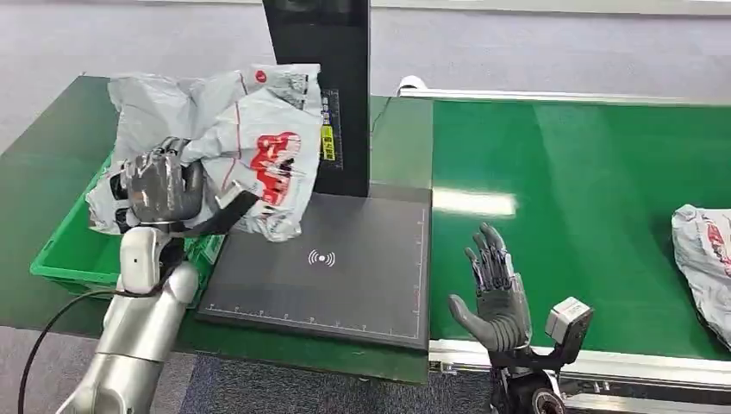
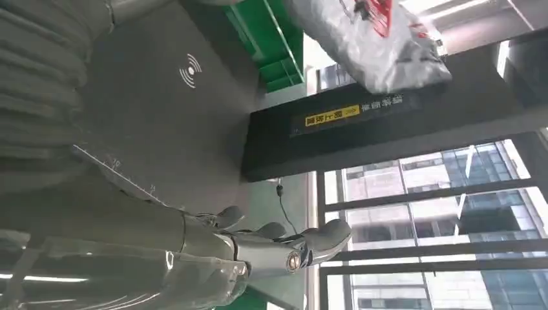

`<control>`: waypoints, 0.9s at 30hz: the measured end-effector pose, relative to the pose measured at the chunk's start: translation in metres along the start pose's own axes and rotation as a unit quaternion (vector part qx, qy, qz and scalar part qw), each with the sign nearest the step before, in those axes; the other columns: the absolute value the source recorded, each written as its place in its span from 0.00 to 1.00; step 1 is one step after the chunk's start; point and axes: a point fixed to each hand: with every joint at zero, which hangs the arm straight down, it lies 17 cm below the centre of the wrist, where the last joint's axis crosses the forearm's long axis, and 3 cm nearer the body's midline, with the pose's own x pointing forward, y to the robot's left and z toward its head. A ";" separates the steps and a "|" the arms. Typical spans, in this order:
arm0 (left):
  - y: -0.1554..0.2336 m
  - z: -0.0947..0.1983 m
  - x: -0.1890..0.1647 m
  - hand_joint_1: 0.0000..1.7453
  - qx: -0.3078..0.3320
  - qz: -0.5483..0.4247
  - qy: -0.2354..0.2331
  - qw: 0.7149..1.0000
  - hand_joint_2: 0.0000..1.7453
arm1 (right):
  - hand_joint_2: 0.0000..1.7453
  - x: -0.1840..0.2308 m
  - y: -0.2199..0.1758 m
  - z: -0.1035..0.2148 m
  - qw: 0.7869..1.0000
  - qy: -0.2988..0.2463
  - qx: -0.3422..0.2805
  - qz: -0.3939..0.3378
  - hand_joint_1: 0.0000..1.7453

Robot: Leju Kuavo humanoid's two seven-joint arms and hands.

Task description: Moved the parcel from conveyor to table for the left to box.

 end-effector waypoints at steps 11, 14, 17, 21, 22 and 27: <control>-0.036 0.008 -0.120 1.00 -0.080 -0.060 0.130 0.986 1.00 | 1.00 -0.006 -0.005 0.008 1.000 0.010 -0.006 0.003 0.00; -0.052 0.018 -0.132 1.00 -0.119 -0.064 0.143 0.980 1.00 | 1.00 -0.007 -0.006 0.009 1.000 0.011 -0.007 0.004 0.00; -0.070 0.030 -0.138 0.66 -0.159 -0.069 0.152 0.973 1.00 | 1.00 -0.007 -0.006 0.009 1.000 0.011 -0.007 0.005 0.00; -0.079 0.038 -0.140 0.00 -0.173 -0.058 0.158 0.971 1.00 | 1.00 -0.007 -0.006 0.009 1.000 0.012 -0.006 0.005 0.00; -0.081 0.040 -0.139 0.00 -0.175 -0.052 0.159 0.970 1.00 | 1.00 -0.007 -0.006 0.009 1.000 0.012 -0.006 0.005 0.00; -0.080 0.042 -0.133 0.00 -0.159 -0.039 0.154 0.974 1.00 | 1.00 -0.004 -0.005 0.003 1.000 0.010 -0.003 0.006 0.00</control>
